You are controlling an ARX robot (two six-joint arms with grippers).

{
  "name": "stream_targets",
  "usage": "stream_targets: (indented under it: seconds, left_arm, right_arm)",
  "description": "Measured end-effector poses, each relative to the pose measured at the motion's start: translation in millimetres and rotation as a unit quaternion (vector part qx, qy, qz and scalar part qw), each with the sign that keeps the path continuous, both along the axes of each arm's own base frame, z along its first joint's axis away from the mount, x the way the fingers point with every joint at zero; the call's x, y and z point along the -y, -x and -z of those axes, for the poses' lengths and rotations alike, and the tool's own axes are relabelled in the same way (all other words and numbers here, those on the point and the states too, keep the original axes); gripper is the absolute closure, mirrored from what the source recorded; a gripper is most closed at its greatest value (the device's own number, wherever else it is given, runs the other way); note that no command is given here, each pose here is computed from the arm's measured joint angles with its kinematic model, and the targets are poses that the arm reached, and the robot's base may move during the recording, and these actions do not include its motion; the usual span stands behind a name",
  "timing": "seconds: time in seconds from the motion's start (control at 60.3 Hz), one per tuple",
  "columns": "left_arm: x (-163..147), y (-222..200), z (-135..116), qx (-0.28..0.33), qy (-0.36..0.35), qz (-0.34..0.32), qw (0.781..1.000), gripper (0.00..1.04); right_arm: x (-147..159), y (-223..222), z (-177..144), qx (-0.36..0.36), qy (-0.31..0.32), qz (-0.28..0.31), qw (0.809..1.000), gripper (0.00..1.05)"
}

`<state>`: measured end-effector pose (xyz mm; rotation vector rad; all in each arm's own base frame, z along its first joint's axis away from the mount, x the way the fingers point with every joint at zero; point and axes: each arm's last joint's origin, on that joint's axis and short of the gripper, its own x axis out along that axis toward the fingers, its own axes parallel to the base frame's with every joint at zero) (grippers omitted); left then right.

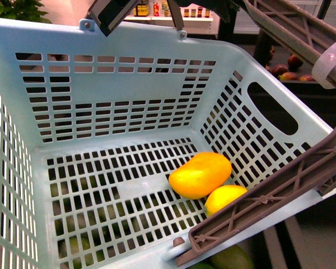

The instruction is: Pick lemon and mango into basket

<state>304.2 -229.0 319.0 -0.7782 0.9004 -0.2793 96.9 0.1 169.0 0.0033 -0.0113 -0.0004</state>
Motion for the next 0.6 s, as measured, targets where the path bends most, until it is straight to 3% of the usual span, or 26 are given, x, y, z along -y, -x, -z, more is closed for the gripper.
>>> stream_targets:
  seconds: [0.597]
  left_arm:
    - [0.2,0.1,0.0,-0.002,0.002,0.003,1.0,0.99]
  right_arm:
    - [0.0,0.1,-0.1,0.001,0.0,0.0,1.0,0.09]
